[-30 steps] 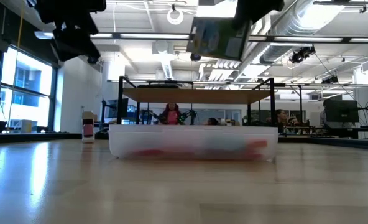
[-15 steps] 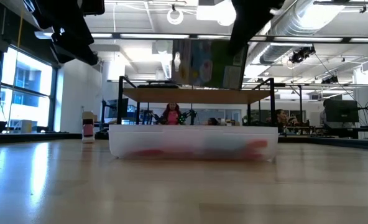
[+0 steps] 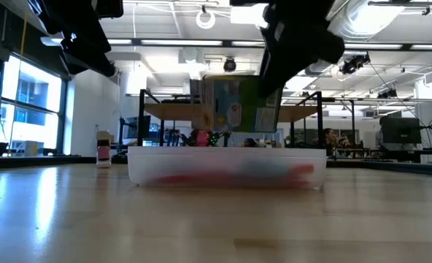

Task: Pack school essentials
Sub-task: Put the pack of crayons into the supply box

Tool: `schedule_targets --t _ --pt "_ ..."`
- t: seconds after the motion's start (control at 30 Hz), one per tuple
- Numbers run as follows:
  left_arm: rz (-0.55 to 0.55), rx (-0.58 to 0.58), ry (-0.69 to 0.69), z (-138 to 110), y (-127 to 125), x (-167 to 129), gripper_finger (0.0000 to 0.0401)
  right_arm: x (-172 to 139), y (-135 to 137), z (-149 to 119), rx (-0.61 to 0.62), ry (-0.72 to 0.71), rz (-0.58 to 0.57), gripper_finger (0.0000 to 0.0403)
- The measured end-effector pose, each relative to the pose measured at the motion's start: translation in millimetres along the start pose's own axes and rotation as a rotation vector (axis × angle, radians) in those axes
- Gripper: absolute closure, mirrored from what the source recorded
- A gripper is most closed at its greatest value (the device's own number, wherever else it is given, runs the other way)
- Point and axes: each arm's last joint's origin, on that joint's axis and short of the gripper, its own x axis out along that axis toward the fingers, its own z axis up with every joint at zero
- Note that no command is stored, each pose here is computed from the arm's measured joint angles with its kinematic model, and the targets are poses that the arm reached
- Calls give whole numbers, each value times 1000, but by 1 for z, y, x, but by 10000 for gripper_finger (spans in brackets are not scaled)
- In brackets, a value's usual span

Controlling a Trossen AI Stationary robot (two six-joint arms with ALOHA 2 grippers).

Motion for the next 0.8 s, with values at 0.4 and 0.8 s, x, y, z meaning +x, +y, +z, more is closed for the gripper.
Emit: schedule_targets --t 0.4,0.8 --pt "1 0 -1 0 0 0 192 27 18 -1 -51 61 -38 291" --pt "3 1 -2 0 0 0 192 37 14 0 23 117 29 291"
